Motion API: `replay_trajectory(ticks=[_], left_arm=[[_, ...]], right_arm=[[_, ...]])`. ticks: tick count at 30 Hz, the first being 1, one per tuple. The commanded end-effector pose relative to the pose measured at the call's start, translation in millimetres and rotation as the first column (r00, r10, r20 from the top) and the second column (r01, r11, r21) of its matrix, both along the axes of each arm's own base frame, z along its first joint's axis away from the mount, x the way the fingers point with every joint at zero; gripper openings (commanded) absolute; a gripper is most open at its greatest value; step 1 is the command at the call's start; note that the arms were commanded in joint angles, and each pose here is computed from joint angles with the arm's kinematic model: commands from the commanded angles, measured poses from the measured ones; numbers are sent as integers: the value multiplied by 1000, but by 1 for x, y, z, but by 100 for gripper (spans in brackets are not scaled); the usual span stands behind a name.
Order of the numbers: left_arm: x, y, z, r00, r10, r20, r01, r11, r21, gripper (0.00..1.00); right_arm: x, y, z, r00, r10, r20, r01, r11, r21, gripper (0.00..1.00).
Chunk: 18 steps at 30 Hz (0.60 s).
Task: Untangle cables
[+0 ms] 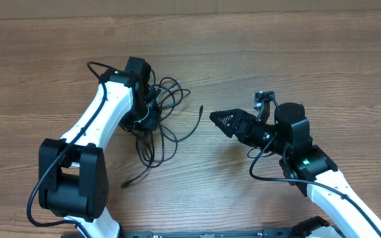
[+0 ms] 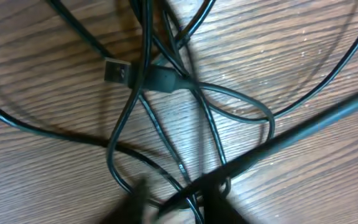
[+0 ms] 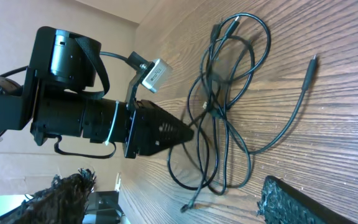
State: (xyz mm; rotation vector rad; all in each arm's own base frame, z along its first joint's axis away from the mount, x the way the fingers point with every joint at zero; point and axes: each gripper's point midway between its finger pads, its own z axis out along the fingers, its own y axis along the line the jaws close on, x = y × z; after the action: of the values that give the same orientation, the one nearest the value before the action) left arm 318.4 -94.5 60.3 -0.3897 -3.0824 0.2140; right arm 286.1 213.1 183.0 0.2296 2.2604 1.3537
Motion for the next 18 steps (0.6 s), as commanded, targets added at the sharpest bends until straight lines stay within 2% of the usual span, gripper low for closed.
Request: replay_trajectory(ticks=[1,2,3,4,6,8,10,11,16,18], left_arm=[[0,-8,-1,1000,-8,-9,8,1000,-30,69],[1,-8,-1,1000,-8,-7,8,1000,-31,71],[4,-9,-1,1000,-8,7,8,999,-34,86],[7,-10,-1,1000,-8,17,8,999,-40,89],[13,-13,0,999,-7,41,9,998,-56,91],[20,-15,0,998,12,69,-8,998,-63,85],[29,-17,1,995,26,100,-19,997,-71,74],[32,-18,1,993,31,112,-23,997,-75,64],[39,-23,3,990,33,137,-18,994,-107,25],[39,-24,3,990,38,138,-23,994,-110,7]], right_arm=[[6,-1,16,999,-8,48,8,1000,8,88],[5,-1,16,999,-8,47,8,1000,7,88],[5,-1,15,999,-9,44,8,1000,6,88],[5,-1,15,999,-8,42,8,1000,5,88],[5,-1,14,999,-9,38,9,1000,4,88],[5,-2,13,999,-12,34,12,1000,0,88],[5,-2,11,999,-17,28,17,1000,-6,88],[5,-3,10,1000,-18,24,18,1000,-8,88],[3,-3,7,1000,-11,27,12,1000,-23,88],[4,-4,7,1000,-14,24,15,1000,-25,88]])
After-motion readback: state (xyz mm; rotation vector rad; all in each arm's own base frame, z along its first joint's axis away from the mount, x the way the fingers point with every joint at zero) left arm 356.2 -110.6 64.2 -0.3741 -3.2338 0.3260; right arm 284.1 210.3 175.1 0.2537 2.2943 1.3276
